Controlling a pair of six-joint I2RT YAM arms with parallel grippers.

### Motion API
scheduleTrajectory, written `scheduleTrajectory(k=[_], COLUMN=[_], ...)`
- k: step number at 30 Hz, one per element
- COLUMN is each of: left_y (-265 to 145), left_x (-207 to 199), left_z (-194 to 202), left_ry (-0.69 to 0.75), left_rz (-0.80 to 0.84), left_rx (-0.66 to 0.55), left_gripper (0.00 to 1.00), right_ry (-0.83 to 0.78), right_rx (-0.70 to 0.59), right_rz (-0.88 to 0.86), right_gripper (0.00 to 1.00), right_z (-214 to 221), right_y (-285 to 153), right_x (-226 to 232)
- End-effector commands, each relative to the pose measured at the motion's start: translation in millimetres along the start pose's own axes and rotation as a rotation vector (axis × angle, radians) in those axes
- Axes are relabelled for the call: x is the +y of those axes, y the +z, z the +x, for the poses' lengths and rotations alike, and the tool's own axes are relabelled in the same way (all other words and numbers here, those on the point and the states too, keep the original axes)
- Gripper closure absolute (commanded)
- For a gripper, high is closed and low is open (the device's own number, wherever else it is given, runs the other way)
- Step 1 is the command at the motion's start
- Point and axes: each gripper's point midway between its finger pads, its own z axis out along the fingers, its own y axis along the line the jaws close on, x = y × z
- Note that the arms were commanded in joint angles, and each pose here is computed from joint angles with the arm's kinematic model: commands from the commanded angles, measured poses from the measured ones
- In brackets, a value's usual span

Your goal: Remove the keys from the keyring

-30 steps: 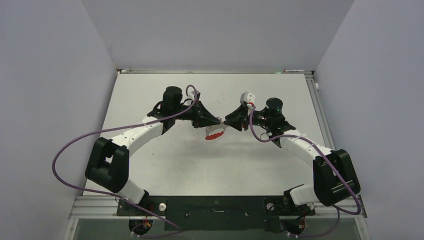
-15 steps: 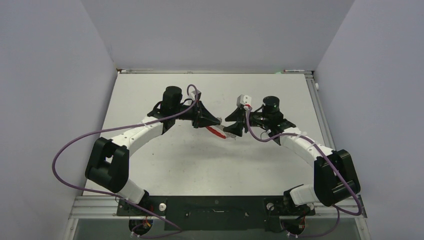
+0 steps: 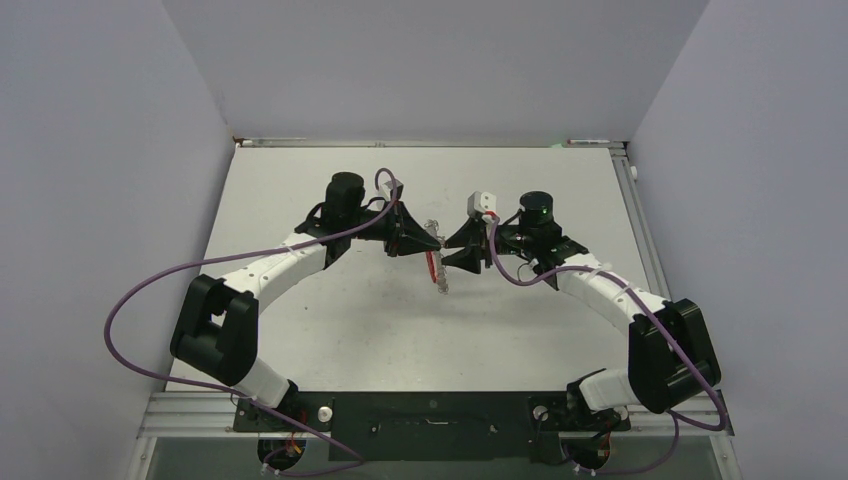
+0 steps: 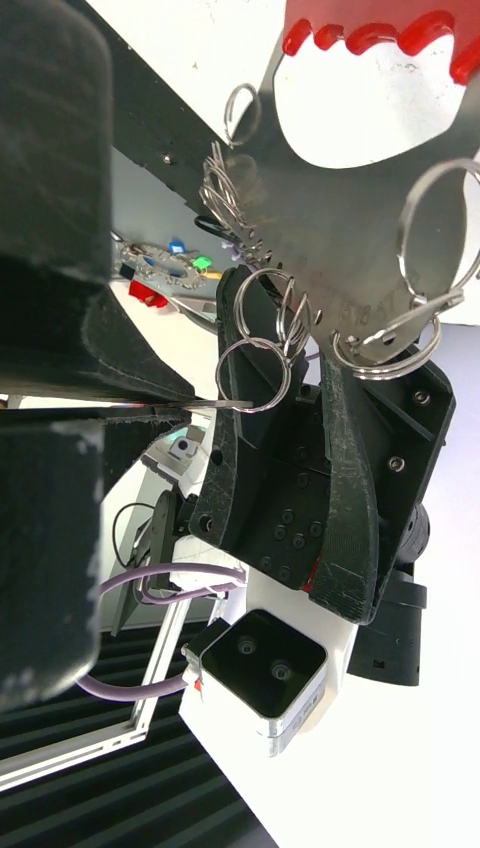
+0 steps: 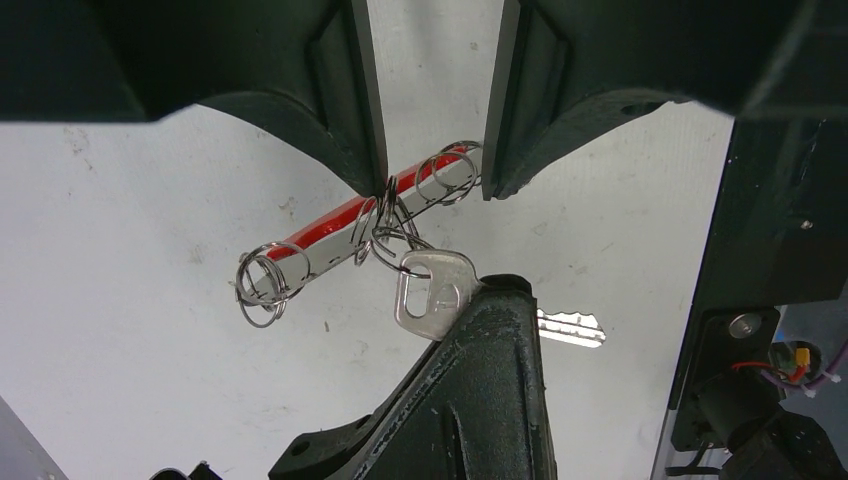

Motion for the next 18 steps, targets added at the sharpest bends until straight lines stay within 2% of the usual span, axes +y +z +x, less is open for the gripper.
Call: scheduleTrajectory(k=[1, 10, 15, 18], left_y=[-3.8, -3.5, -4.0, -5.7], left_x=[-21.2, -19.0, -19.2, -18.8], left_z=[10.6, 10.3, 11.1, 11.7], left_ry=[0.103, 0.104, 0.110, 0.113], left_rz=[0.053, 0.045, 0.046, 0.044], left_rx=[0.028, 0.029, 0.030, 0.031], left_gripper=[1.00, 1.00, 1.00, 1.00], right_ry=[-0.116, -0.114, -0.105, -0.096], right_rx=[-0.064, -0.073, -0.074, -0.066], right_rz=[-0.030, -0.023, -0.023, -0.017], right_gripper=[0.61, 0.76, 0.94, 0.95], right_z=[-31.3, -35.6, -34.6, -31.2], right_y=[2.0, 2.6, 1.9, 0.9], right_x=[-1.6, -4.0, -2.4, -2.5])
